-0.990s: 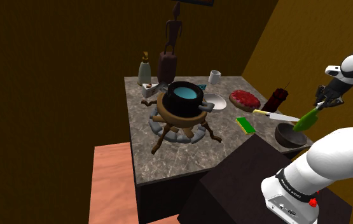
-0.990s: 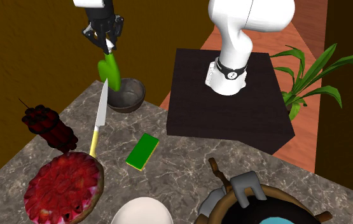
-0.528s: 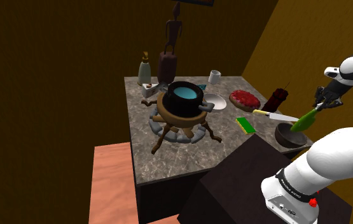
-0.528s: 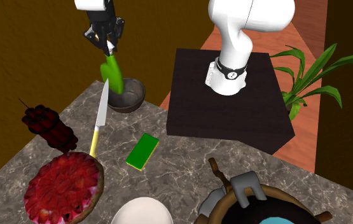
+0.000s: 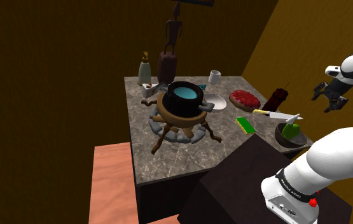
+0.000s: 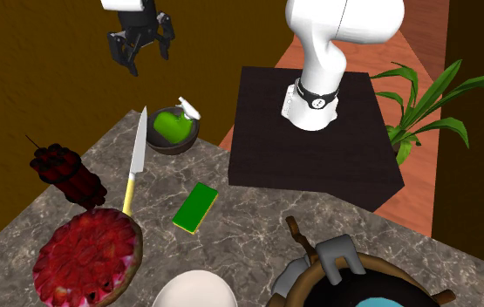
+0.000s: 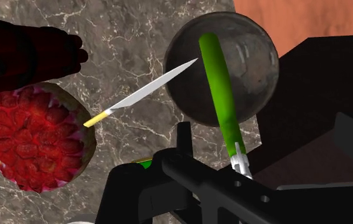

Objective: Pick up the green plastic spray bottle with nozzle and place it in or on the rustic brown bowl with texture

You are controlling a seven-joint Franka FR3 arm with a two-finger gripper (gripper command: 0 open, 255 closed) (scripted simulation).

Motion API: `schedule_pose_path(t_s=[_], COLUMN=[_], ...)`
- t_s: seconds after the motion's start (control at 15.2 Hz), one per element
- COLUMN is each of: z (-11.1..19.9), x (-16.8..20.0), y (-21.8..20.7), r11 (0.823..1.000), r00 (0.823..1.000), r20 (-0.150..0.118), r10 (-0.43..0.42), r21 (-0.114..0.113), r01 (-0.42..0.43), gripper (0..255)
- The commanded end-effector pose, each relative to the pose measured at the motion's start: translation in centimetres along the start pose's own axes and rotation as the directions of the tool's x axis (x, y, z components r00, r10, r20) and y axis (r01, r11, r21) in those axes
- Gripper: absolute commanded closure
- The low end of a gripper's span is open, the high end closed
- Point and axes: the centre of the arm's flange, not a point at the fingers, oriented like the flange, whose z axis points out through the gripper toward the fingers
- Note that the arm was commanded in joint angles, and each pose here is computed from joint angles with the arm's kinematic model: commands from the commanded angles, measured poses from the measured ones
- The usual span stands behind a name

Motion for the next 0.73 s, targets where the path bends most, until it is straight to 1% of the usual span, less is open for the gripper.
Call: schedule_pose_path(t_s=[0.0,0.13,0.66], z=[-2.1,-4.4,-4.4], x=[0.1,0.1,0.1], y=[-0.1,-0.1,-0.1], r11=[1.000,1.000,1.000], r00=[1.000,1.000,1.000], r20=[0.000,0.000,0.000], r10=[0.000,0.000,0.000], r21=[0.001,0.001,0.001], r01=[0.000,0.000,0.000], gripper=[0,0,0])
